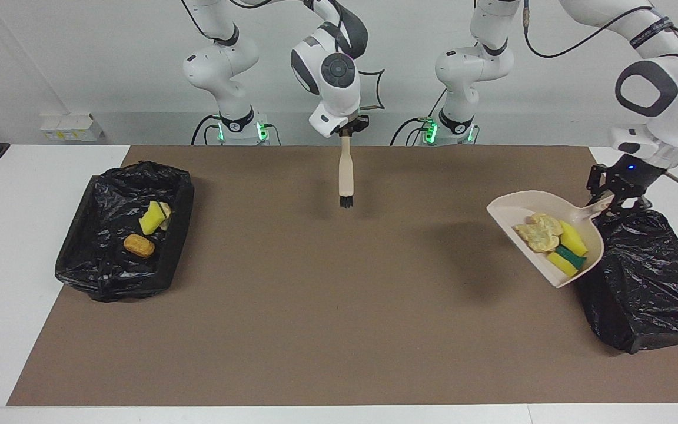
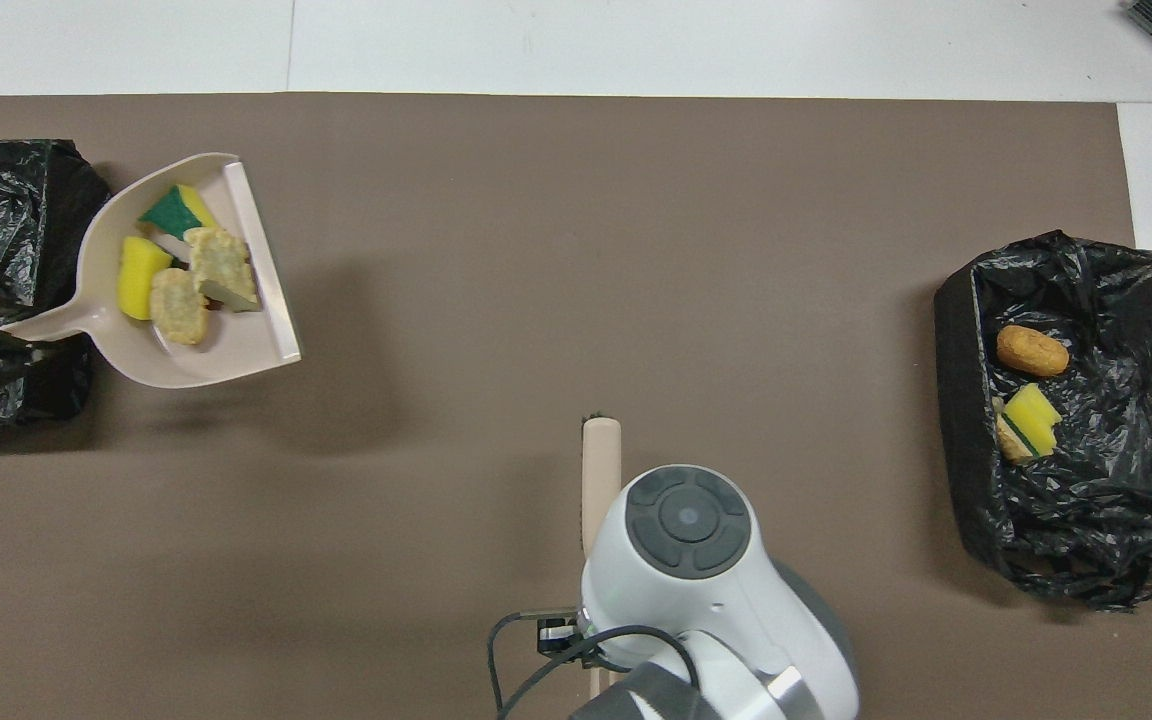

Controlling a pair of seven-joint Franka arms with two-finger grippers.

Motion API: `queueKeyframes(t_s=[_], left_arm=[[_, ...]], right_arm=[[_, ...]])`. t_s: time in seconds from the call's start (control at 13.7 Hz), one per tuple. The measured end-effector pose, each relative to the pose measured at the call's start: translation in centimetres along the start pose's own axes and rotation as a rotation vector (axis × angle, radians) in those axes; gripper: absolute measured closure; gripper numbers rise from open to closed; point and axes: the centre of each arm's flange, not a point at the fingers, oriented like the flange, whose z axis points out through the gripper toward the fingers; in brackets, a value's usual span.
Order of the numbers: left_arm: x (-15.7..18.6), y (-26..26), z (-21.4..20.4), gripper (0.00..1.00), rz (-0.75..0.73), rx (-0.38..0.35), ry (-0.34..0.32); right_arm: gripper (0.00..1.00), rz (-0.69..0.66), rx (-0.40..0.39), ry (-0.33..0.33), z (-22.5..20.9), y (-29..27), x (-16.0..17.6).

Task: Sweep and dump trash in bin
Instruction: 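Tip the dustpan with the left gripper to dump trash into the bag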

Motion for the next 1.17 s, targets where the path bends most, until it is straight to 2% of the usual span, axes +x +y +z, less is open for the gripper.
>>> queueKeyframes(t_s=[0.37,0.51,0.73,0.95,1.17], left_arm=[[-11.8,-5.5,-5.1,0.67,0.0,0.084,-0.042],[-14.5,-7.4,-6.1,0.67,0.051,0.113,-0.105],[-15.6,-10.5,-5.1,0.67,0.137,0.153,-0.222],[-16.6,-12.7,-3.6,0.67,0.237,0.196,-0.363],[-13.9,-14.0,-3.9,0.67,0.364,0.195,-0.544]], right_arm=[[0.74,0.0,-0.034,-0.021,2.2,-3.0,3.4],[0.74,-0.003,-0.056,-0.022,2.5,-3.3,4.3],[0.74,-0.018,-0.107,-0.05,3.2,-2.8,4.1],[0.74,-0.017,-0.109,-0.05,3.4,-2.7,4.2],[0.74,-0.012,-0.07,0.0,3.5,-2.9,5.0]])
